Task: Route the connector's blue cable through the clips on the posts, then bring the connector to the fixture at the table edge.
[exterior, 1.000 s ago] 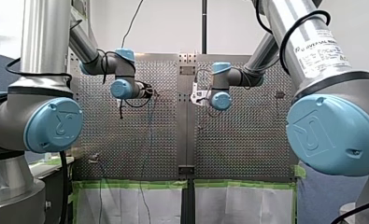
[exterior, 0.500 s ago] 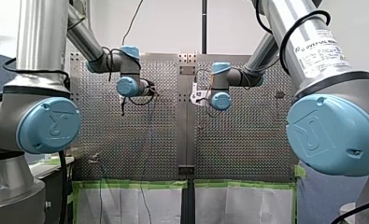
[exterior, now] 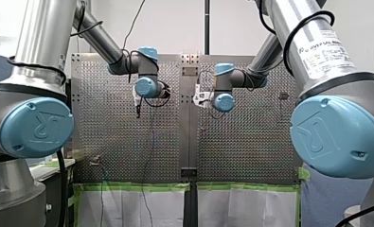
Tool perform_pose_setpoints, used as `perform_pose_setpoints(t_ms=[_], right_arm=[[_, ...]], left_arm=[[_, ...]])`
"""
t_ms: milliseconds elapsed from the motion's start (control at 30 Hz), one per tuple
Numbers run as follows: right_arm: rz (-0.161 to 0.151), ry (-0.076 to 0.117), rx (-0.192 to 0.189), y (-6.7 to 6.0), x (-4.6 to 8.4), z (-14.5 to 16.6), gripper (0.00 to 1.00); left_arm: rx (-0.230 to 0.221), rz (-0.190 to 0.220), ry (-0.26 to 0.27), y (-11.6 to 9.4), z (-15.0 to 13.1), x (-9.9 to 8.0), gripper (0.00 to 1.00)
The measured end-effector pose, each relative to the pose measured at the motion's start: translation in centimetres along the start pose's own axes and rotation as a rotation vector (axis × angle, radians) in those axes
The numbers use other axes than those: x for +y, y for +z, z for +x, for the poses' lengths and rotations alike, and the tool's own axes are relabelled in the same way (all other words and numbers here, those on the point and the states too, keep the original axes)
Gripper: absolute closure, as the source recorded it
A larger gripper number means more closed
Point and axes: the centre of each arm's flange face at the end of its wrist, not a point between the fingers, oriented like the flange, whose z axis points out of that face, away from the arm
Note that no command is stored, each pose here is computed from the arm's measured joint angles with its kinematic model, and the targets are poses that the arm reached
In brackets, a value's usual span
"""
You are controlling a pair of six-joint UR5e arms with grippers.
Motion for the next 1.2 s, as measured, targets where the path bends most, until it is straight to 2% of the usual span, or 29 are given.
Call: perform_pose_setpoints(t_ms=[233,333,533,700,933,1200], right_arm=[[0.004,0.0,0.0,-0.1,-0.2,0.0,1.0],[0.005,0.001,0.0,-0.1,-0.3,0.0,1.0],[0.007,0.0,-0.003,-0.2,-0.4,-0.1,1.0],[0.007,0.0,-0.004,-0.2,-0.4,-0.1,1.0],[0.005,-0.001,-0.011,-0.2,-0.3,-0.1,1.0],[0.005,-0.001,-0.01,-0.2,-0.3,-0.1,1.0]], left_arm=[[-0.016,0.001,-0.013,-0.4,-0.6,-2.7,0.0],[-0.025,-0.01,-0.018,-0.4,-1.0,-3.3,0.0],[-0.034,-0.063,-0.02,0.2,-1.6,-2.8,0.0],[-0.018,-0.107,-0.008,1.5,-1.0,-2.5,0.0],[-0.007,-0.121,-0.007,3.2,0.9,-2.8,0.0],[-0.017,-0.157,-0.011,4.2,0.9,-2.1,0.0]])
